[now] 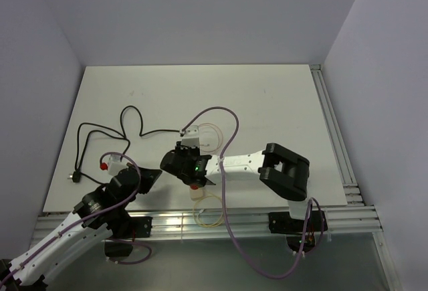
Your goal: Insert the plug
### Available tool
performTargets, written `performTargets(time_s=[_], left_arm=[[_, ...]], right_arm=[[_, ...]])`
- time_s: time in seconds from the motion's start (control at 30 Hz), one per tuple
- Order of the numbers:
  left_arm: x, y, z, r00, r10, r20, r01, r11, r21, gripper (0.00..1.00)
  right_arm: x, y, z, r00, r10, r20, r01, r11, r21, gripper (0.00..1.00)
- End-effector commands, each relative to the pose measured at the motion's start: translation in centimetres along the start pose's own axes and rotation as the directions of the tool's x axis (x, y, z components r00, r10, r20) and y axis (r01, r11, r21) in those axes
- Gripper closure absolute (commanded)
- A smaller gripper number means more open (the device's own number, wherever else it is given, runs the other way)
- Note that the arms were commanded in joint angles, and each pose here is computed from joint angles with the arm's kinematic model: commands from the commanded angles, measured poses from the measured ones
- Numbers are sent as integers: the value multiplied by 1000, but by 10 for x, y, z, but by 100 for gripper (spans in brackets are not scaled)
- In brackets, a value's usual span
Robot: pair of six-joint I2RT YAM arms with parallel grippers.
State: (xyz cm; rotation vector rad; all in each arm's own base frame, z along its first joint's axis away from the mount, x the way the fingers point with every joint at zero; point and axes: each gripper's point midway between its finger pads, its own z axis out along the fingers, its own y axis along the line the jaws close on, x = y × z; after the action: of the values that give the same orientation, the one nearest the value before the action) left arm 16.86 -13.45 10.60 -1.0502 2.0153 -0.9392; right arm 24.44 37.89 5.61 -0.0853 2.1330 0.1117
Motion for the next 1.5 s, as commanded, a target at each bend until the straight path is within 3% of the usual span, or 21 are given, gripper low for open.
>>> performTargets(time_s=[0.0,0.1,0.23,0.47,0.67,0.87,1.07,1.23,1.37,1.47], left_arm=[[-7,-14,-7,1000,-6,22,6,1000,26,100],[-7,-14,-7,1000,-9,21,8,1000,24,100],[-6,-13,-9,1000,-20,12,20,1000,22,100],[-7,-11,-13,999,-52,6,52,998,20,100],[-6,-6,-13,998,-69,4,69,998,-1,100],[-14,-3,-17,997,-74,36,75,997,-21,100],[-15,-4,-17,995,-85,44,86,996,-9,100],[-14,-9,-17,997,-72,37,73,997,-13,100],[-18,-12,-19,997,-53,55,54,998,-12,100],[-27,-17,-23,995,-34,90,34,999,-2,100]], right_arm=[[159,-52,-14,887,-242,-393,271,962,20,100],[174,-54,-11,867,-298,-398,348,936,57,100],[178,-49,-9,870,-289,-399,334,941,48,100],[144,-36,-24,902,-264,-342,275,961,-15,100],[88,-11,-24,929,-214,-301,195,976,-92,84],[57,2,-26,939,-204,-276,172,976,-137,48],[14,18,-47,957,-163,-239,118,974,-191,22],[-23,31,-95,959,-131,-252,46,947,-318,17],[-36,39,-159,933,-139,-332,-62,847,-528,16],[-59,25,-194,931,-112,-349,-131,787,-602,16]])
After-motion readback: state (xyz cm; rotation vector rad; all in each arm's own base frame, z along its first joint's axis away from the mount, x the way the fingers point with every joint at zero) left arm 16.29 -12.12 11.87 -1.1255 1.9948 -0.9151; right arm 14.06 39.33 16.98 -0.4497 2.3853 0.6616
